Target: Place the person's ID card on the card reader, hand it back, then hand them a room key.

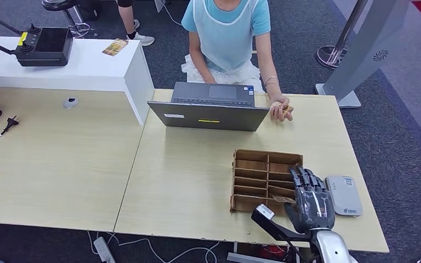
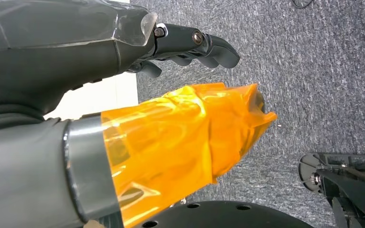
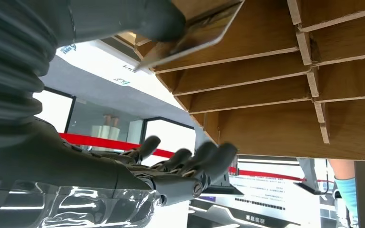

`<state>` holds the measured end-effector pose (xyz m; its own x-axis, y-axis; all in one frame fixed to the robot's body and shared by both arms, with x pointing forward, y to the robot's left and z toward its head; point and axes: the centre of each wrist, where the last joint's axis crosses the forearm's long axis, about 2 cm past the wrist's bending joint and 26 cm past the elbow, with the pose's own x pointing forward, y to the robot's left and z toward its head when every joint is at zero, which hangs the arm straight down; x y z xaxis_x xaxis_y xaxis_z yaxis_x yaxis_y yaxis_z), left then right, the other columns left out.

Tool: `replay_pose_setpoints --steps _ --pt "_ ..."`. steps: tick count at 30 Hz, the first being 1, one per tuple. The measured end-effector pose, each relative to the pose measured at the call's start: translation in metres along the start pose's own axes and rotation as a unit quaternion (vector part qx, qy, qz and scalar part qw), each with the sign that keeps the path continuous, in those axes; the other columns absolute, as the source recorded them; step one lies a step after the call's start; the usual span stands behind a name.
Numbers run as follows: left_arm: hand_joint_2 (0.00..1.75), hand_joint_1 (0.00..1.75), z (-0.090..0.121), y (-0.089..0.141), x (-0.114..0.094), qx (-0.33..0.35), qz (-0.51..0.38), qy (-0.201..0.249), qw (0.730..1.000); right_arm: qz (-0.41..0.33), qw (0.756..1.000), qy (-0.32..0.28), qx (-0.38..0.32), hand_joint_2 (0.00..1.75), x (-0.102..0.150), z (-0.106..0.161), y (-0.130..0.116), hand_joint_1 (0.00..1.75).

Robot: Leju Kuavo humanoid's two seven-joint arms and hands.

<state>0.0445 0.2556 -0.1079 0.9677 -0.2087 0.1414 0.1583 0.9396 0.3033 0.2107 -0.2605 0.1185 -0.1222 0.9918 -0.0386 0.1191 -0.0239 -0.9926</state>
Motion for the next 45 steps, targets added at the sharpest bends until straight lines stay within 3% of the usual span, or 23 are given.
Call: replay_pose_setpoints --steps 5,10,45 --pt "0.00 0.00 0.000 0.000 0.000 0.000 0.000 0.000 1.000 -0.001 1.000 -0.002 -0.001 1.75 0.001 0.000 0.000 1.50" --pt "0.00 0.00 0.000 0.000 0.000 0.001 -0.006 -0.002 1.000 -0.001 1.000 -0.005 0.000 1.75 0.002 0.001 0.000 1.71" --pt "0.00 0.00 -0.002 0.004 -0.002 0.006 -0.008 -0.002 1.000 -0.031 0.999 -0.005 -0.030 1.75 0.000 0.000 -0.012 1.75"
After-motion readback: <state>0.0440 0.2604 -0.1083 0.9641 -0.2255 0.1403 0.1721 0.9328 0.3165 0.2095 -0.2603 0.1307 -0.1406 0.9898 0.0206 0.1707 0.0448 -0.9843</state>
